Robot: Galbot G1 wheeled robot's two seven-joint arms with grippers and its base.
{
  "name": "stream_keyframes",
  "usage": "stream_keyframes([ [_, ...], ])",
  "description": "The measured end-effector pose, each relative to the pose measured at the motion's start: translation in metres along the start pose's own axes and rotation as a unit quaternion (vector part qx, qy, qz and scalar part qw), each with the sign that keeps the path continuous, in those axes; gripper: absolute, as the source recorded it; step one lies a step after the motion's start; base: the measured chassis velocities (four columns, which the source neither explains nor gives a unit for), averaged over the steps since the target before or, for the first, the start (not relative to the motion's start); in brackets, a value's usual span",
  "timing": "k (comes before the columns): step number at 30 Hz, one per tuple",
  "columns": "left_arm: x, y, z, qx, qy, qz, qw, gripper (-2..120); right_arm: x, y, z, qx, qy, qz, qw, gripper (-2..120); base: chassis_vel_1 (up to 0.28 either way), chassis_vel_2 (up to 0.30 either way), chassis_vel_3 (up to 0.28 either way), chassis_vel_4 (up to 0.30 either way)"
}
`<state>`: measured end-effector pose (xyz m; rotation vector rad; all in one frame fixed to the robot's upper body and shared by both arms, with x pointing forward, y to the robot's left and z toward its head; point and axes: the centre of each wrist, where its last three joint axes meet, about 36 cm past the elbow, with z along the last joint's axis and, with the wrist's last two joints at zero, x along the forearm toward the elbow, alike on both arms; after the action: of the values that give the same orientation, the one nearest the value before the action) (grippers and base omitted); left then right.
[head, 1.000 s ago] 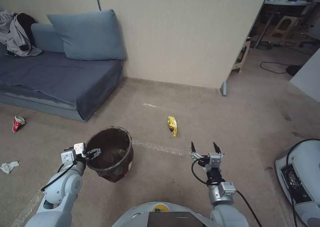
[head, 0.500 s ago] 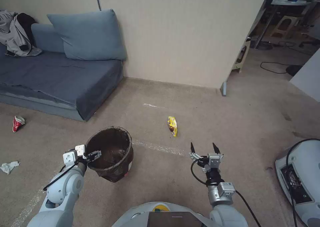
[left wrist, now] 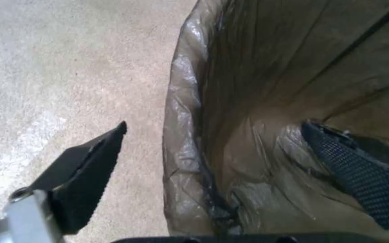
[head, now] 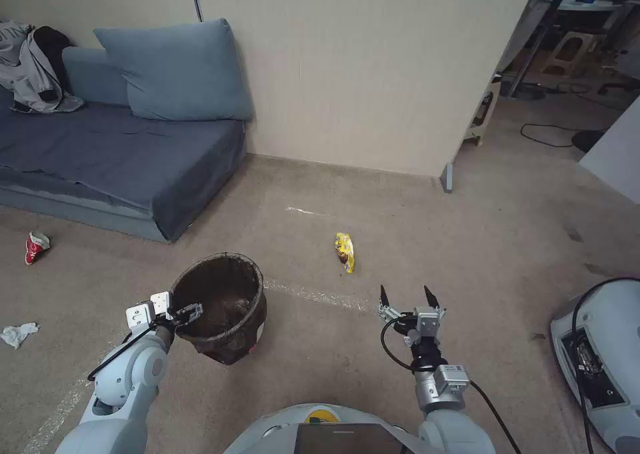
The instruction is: Pick up the trash bin, then pick up the garbage from the floor and place it into the trash bin.
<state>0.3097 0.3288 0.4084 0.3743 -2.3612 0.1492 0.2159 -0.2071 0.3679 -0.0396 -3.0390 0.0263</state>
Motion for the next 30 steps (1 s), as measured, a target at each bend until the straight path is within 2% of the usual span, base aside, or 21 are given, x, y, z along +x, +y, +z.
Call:
stream_keyframes([
  [4, -0.0011, -0.0012, 0.0019, 0.001, 0.003, -0.002, 1.0000, 91, 0.0001, 0.0003, 0.0000, -0.001, 0.000, 0.000, 1.000, 100, 0.000, 0.000, 0.000, 0.000],
  [8, -0.0040, -0.0008, 0.0033, 0.004, 0.005, -0.006, 1.0000, 72, 0.0000, 0.0009, -0.0002, -0.002, -0.001, -0.001, 1.000, 100, 0.000, 0.000, 0.000, 0.000],
  [10, -0.0040, -0.0008, 0.0033, 0.004, 0.005, -0.006, 1.0000, 72, 0.0000, 0.0009, -0.0002, -0.002, -0.001, -0.001, 1.000, 100, 0.000, 0.000, 0.000, 0.000],
  [13, -0.0069, 0.0003, 0.0043, 0.005, 0.008, -0.009, 0.9999, 55, -0.0004, 0.0010, -0.0004, -0.004, -0.002, -0.001, 1.000, 100, 0.000, 0.000, 0.000, 0.000],
  [15, -0.0070, 0.0004, 0.0044, 0.005, 0.008, -0.010, 0.9999, 55, -0.0005, 0.0010, -0.0004, -0.004, -0.002, -0.001, 1.000, 100, 0.000, 0.000, 0.000, 0.000],
  [16, -0.0076, 0.0007, 0.0047, 0.005, 0.009, -0.010, 0.9999, 46, -0.0006, 0.0010, -0.0004, -0.004, -0.002, -0.001, 1.000, 100, 0.000, 0.000, 0.000, 0.000],
  [18, -0.0085, 0.0008, 0.0051, 0.005, 0.010, -0.010, 0.9999, 36, -0.0007, 0.0011, -0.0005, -0.005, -0.002, -0.001, 1.000, 100, 0.000, 0.000, 0.000, 0.000],
  [22, -0.0090, 0.0001, 0.0055, 0.005, 0.011, -0.009, 0.9999, 27, -0.0007, 0.0011, -0.0005, -0.005, -0.003, -0.001, 1.000, 100, 0.000, 0.000, 0.000, 0.000],
  [24, -0.0091, -0.0005, 0.0053, 0.005, 0.010, -0.008, 0.9999, 17, -0.0007, 0.0009, -0.0004, -0.005, -0.003, 0.000, 1.000, 100, 0.000, 0.000, 0.000, 0.000],
  [30, -0.0092, -0.0018, 0.0054, 0.008, 0.001, -0.006, 1.0000, 11, -0.0009, 0.0004, -0.0005, -0.005, -0.005, 0.001, 1.000, 100, 0.000, 0.000, 0.000, 0.000],
])
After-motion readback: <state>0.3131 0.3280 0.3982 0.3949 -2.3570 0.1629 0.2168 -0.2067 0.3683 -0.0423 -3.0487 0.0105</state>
